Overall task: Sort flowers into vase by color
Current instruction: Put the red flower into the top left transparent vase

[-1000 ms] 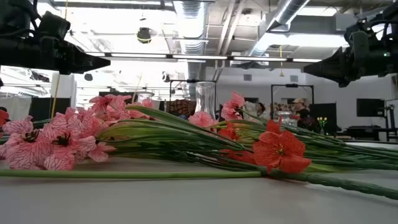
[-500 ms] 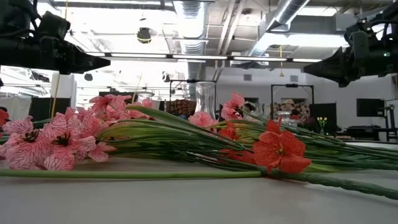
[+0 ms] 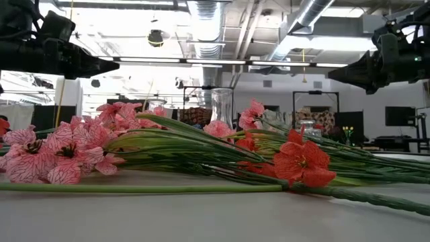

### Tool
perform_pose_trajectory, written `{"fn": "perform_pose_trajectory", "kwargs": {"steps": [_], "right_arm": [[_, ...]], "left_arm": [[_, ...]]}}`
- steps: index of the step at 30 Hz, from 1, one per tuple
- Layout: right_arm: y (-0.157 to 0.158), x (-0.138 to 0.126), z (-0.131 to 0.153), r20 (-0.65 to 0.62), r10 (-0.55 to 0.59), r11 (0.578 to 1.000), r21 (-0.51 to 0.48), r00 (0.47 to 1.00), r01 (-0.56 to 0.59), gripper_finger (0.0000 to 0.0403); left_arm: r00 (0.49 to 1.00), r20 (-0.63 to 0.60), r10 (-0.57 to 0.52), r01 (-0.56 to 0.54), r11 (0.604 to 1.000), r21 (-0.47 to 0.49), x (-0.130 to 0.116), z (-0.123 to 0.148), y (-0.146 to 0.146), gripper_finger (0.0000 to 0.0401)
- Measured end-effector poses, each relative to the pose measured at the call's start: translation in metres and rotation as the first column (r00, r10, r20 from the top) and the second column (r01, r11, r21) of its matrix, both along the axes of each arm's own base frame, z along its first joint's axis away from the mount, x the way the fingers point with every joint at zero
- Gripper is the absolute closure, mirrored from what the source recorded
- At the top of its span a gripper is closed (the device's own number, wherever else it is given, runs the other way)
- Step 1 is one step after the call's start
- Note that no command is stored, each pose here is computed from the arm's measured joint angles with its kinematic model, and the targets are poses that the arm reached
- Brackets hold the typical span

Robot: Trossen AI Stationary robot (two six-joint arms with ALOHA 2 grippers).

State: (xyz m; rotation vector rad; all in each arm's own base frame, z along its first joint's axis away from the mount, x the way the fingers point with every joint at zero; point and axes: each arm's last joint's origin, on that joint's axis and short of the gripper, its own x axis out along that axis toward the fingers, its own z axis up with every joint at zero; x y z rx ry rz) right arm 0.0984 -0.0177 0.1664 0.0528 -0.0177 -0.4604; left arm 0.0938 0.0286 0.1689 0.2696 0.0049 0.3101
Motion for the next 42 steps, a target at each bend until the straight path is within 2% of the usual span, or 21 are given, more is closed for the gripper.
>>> {"fn": "perform_pose_trajectory", "kwargs": {"steps": [3, 8, 12, 17, 24, 29, 32, 35, 40, 42], "right_arm": [[0.0, 0.0, 0.0, 0.0, 0.0, 1.0, 0.0, 1.0, 0.0, 0.0365], [0.0, 0.0, 0.0, 0.0, 0.0, 1.0, 0.0, 1.0, 0.0, 0.0365], [0.0, 0.0, 0.0, 0.0, 0.0, 1.0, 0.0, 1.0, 0.0, 0.0365], [0.0, 0.0, 0.0, 0.0, 0.0, 1.0, 0.0, 1.0, 0.0, 0.0365], [0.0, 0.0, 0.001, 0.013, 0.0, 1.0, 0.0, 1.0, 0.0, 0.0365], [0.0, 0.0, 0.003, 0.028, 0.002, 1.0, -0.001, 1.0, -0.002, 0.0365], [0.001, 0.0, 0.002, 0.032, 0.013, 1.0, 0.01, 0.999, -0.013, 0.0365], [0.003, 0.0, 0.002, 0.064, 0.028, 0.996, 0.087, 0.998, -0.033, 0.0365], [0.006, 0.001, 0.001, 0.069, 0.058, 0.991, 0.117, 0.996, -0.066, 0.0365], [0.007, 0.001, 0.001, 0.079, 0.068, 0.988, 0.134, 0.995, -0.078, 0.0365]], "left_arm": [[1.0, 0.009, -0.002, 0.002, 1.0, -0.028, 0.0, 0.0, 0.0, 0.0401], [0.999, 0.042, -0.001, 0.007, 0.991, -0.131, 0.0, 0.0, 0.0, 0.0399], [0.996, 0.074, 0.045, -0.027, 0.972, -0.232, 0.0, 0.0, 0.001, 0.0376], [0.991, 0.101, 0.088, -0.052, 0.949, -0.311, -0.001, 0.0, 0.002, 0.0311], [0.989, 0.087, 0.122, -0.085, 0.934, -0.348, -0.002, 0.003, 0.003, 0.0193], [0.983, 0.121, 0.137, -0.068, 0.888, -0.456, -0.003, 0.003, 0.003, 0.0138], [0.962, 0.203, 0.182, -0.049, 0.848, -0.528, -0.004, 0.011, 0.004, 0.013], [0.957, 0.219, 0.189, -0.042, 0.84, -0.541, -0.008, 0.027, 0.003, 0.0133], [0.997, 0.077, 0.027, 0.021, 0.827, -0.562, -0.016, 0.06, -0.005, 0.0147], [0.999, 0.001, -0.048, 0.038, 0.799, -0.6, -0.019, 0.073, -0.009, 0.0152]]}}
